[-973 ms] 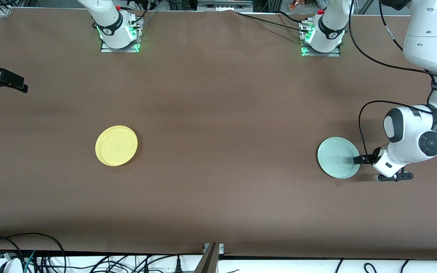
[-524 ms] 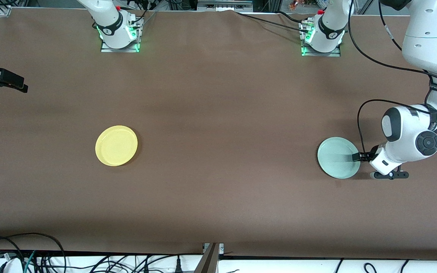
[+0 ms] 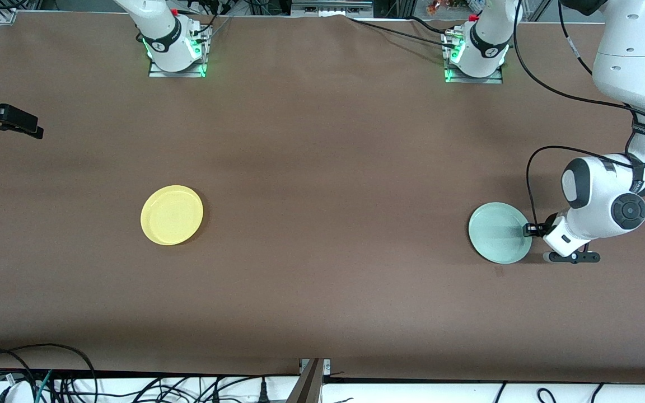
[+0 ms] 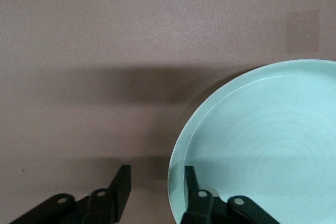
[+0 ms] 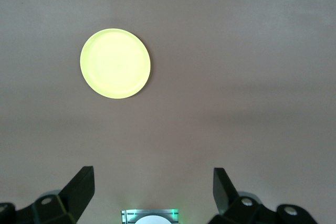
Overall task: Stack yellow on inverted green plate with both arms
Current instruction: 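Grip the green plate rim with the left gripper while the right gripper reaches out, then lift the green plate with the left gripper while the right gripper grips yellow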
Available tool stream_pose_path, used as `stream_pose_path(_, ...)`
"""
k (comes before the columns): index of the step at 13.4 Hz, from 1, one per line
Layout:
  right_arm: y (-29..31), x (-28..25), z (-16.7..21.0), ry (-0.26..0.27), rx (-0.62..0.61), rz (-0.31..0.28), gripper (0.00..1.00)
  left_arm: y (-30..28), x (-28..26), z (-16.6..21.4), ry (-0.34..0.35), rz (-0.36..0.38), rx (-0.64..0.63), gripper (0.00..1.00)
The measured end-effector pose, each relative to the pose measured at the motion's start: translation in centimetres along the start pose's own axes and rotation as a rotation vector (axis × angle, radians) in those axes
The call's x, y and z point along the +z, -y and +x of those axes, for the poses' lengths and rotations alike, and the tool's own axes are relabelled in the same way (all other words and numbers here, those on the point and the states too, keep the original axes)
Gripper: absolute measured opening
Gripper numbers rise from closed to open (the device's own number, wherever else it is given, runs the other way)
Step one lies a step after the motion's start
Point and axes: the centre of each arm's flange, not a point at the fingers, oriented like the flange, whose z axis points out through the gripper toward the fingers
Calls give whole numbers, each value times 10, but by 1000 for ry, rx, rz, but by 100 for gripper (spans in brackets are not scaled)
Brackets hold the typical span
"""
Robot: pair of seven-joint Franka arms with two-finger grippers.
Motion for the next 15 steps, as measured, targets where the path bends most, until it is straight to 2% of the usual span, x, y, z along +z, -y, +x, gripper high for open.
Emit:
stream_pose_path(6,1,19,12,35,-1,0,100,-2,1,-1,6,-2,3,41)
stream_pose_path(10,-6,40,24,73,10,1,100,-3,-5,-1,2,-3,5,40)
stream_pose_path(15,-4,95,63,99,7,-4,100,-3,-7,-1,4,-3,5,38)
